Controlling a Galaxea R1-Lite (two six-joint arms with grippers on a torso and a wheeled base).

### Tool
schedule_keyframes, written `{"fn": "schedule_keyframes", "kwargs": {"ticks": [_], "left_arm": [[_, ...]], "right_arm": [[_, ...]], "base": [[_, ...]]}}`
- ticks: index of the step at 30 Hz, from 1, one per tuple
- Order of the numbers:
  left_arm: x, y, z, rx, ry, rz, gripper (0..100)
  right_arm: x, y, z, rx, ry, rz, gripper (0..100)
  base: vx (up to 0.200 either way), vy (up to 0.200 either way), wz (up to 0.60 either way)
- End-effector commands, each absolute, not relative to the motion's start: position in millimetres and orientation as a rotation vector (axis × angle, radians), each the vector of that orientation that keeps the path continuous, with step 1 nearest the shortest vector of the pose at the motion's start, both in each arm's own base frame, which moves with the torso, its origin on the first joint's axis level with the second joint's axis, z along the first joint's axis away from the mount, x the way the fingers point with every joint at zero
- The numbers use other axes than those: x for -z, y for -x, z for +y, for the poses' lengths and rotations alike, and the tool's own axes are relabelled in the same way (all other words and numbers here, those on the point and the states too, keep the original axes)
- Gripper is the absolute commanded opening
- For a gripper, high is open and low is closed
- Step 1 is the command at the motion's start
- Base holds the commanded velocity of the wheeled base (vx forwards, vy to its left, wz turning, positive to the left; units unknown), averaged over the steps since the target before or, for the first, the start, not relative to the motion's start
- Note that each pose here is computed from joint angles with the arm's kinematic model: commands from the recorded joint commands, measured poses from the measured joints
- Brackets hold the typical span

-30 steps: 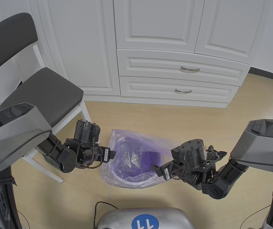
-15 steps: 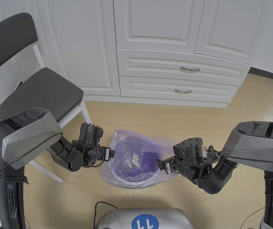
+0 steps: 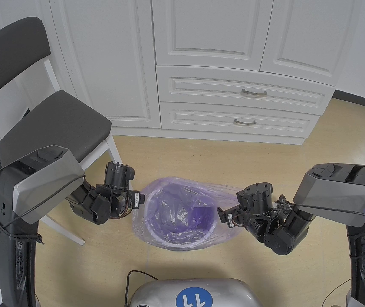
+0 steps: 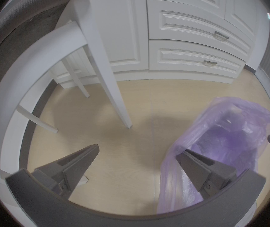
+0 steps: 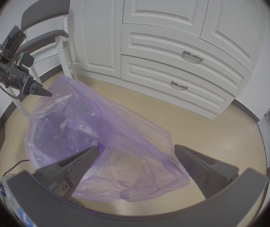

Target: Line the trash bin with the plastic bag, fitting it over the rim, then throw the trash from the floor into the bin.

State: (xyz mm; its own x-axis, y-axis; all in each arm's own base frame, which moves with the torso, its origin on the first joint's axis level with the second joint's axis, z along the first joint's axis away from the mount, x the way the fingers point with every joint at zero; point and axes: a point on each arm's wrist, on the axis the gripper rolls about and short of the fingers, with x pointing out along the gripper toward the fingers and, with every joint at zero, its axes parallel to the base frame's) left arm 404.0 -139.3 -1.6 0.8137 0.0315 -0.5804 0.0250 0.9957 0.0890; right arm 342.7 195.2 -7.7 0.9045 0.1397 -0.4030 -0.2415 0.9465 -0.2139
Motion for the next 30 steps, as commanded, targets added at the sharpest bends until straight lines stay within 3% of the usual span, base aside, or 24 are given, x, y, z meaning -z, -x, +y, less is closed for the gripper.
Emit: {"fn": "schedule_keyframes", "kwargs": {"ticks": [1,10,21,30], "left_arm": [[6.0,-411.2,-138.4,-0.038,-0.101,0.609,100],[7.7,-419.6,-138.4,-0.080,-0.100,0.585,100],[13.8,-429.2,-142.8,-0.089,-0.074,0.503,100],[31.6,-444.0,-148.3,-0.140,-0.071,0.455,100]], "right_arm": [[17.9,-350.9,194.1,-0.183,0.263,0.388,100],[24.4,-382.6,197.6,-0.077,0.212,0.271,100],[36.4,-408.5,189.5,-0.023,0.182,0.239,100],[45.9,-438.0,198.2,0.031,0.058,0.162,100]], "base": [[0.000,0.000,0.00],[0.000,0.000,0.00],[0.000,0.000,0.00],[0.000,0.000,0.00]]}}
